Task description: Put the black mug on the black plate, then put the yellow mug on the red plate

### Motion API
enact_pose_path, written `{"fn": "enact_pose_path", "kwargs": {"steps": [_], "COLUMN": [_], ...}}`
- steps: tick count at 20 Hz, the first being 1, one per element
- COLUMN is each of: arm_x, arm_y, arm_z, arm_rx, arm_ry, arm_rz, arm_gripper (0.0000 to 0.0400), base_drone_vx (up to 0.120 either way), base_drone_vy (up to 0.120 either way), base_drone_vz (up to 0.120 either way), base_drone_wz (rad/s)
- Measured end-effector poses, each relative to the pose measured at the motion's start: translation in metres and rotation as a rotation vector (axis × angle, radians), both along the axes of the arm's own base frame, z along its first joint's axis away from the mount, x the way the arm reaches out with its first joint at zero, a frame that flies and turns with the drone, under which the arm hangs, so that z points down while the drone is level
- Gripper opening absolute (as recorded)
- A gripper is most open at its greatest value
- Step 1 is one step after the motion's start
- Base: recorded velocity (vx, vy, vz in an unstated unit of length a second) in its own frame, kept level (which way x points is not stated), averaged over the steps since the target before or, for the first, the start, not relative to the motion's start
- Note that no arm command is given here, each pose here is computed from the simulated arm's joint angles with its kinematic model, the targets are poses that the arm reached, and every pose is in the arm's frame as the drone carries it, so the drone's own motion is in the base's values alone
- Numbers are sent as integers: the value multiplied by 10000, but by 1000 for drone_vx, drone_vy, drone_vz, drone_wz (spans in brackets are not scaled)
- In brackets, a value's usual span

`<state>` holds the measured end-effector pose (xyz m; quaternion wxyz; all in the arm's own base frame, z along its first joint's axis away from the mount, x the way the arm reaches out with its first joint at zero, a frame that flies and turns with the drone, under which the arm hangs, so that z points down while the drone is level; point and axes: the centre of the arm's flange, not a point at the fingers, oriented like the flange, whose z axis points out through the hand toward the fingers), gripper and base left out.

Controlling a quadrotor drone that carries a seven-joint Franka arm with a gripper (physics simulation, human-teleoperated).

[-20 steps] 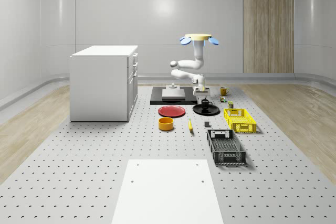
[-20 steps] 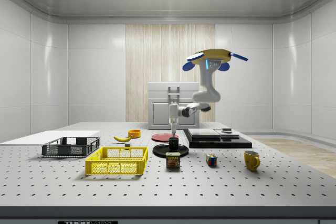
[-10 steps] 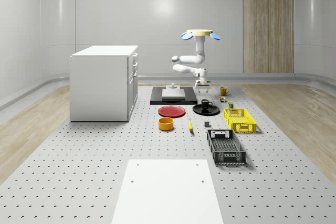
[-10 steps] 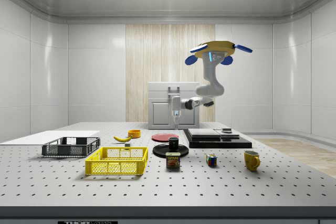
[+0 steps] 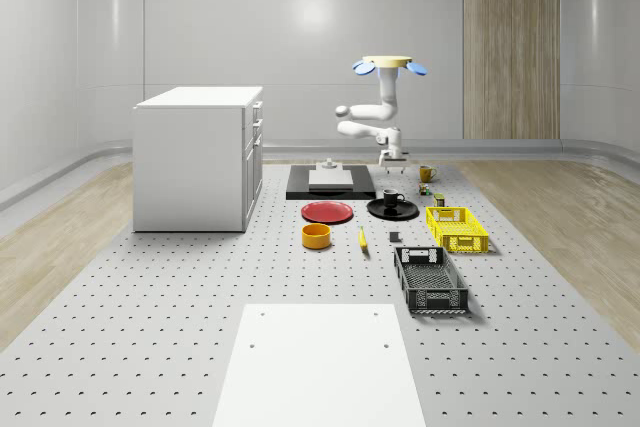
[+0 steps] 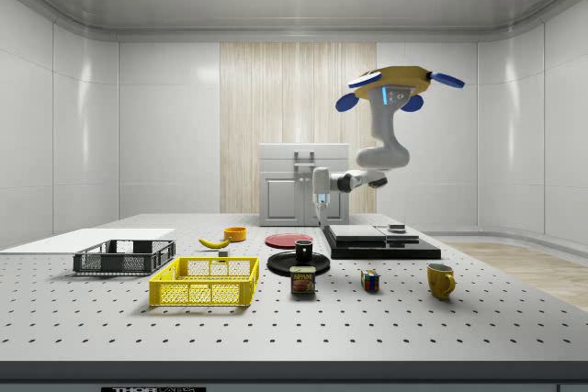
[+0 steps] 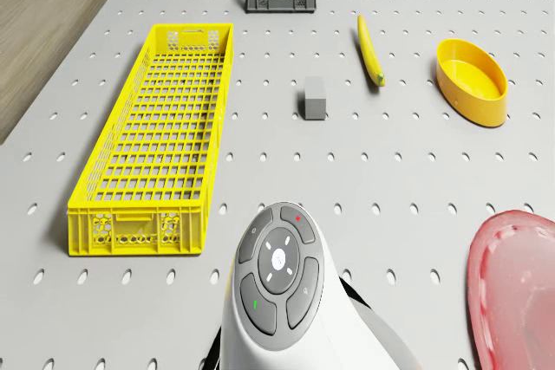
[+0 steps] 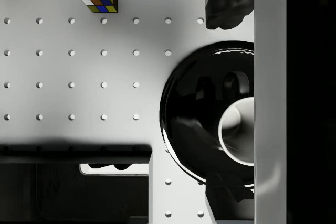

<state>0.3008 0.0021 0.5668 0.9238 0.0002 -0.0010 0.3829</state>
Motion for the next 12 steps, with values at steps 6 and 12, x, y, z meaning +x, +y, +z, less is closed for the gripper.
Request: {"fn": "enact_pose_path", "kwargs": {"steps": [6, 12], "arm_x": [0, 0], "arm_y": [0, 0], "arm_z": [-1, -1], "arm_rx": [0, 0], "arm_ry": [0, 0], "arm_rz": [0, 0], "arm_gripper": [400, 400], "base_drone_vx": [-120, -120], "base_drone_vy": [120, 120], "base_drone_vz": [0, 0], "base_drone_wz": [0, 0]}}
